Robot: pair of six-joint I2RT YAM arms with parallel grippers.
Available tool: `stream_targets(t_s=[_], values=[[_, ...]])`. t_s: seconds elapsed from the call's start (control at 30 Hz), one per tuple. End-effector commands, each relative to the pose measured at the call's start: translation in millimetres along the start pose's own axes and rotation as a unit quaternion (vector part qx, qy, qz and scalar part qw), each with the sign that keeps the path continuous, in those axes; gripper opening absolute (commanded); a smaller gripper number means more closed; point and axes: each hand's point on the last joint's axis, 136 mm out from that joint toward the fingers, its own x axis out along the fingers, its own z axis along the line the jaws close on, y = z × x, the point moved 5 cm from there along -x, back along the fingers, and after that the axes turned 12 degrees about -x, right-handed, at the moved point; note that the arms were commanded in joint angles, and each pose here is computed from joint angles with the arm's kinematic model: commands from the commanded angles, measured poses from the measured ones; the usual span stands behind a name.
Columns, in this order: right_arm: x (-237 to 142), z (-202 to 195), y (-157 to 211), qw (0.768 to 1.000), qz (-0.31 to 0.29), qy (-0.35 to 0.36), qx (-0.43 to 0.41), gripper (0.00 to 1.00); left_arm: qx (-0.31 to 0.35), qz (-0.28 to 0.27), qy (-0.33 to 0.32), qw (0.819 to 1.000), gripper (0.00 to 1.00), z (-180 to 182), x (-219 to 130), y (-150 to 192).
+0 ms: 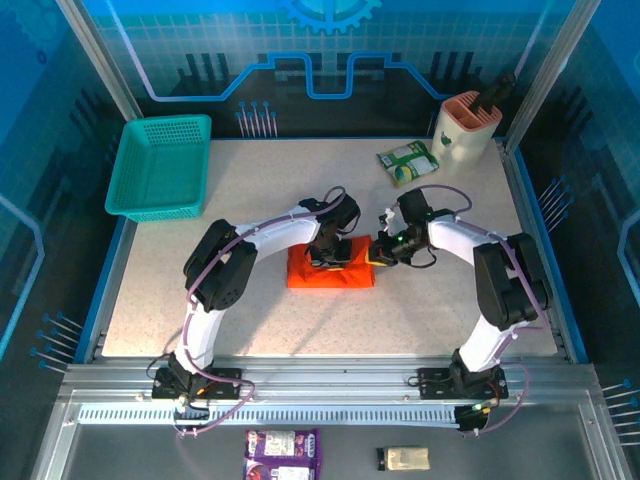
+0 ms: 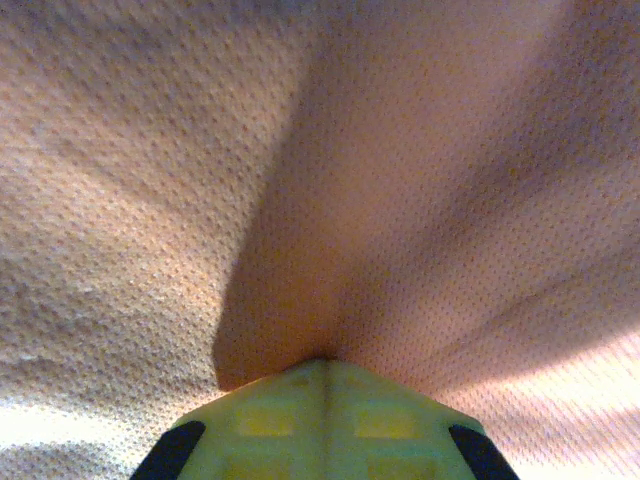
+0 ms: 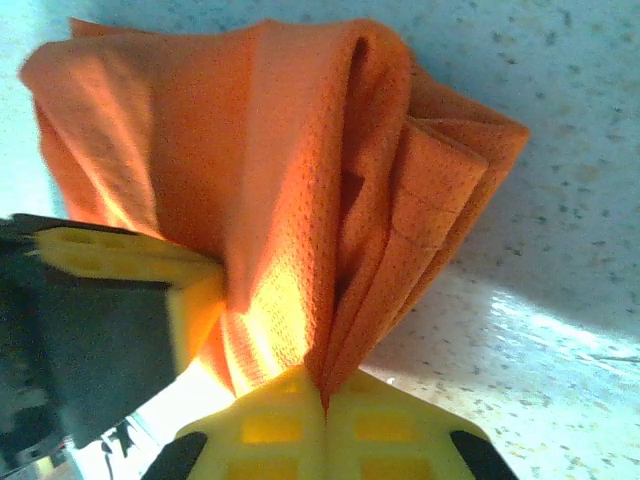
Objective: Fold the inside-out t-shirt
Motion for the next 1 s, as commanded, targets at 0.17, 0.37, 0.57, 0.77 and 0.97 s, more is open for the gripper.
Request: stream_targets(t_s=[0.17, 0.37, 0.57, 0.77, 0.97], values=[[7.0, -12.1, 7.2, 0.999, 0.005, -0.027, 0.018, 0.26, -0.006, 0.013, -0.030, 0.999, 0.01, 12.9, 11.2, 3.1], [15.0, -24.5, 13.4, 0.999, 0.015, -0.016, 0.025, 0.42, -0.006, 0.012, -0.029, 0.999, 0.01, 11.6, 10.4, 2.1], [20.6, -29.2, 17.6, 0.999, 0.018, -0.021, 0.032, 0.49, -0.007, 0.012, -0.031, 0.999, 0.01, 11.6, 10.8, 2.4], [21.8, -21.9, 13.0, 0.997, -0.002, -0.067, 0.041, 0.45, -0.008, 0.011, -0.031, 0.999, 0.01, 11.4, 9.8, 2.2], [21.8, -24.1, 15.8, 0.996, -0.004, -0.073, 0.050, 0.35, -0.009, 0.007, -0.022, 1.000, 0.01, 9.2, 5.4, 2.2]])
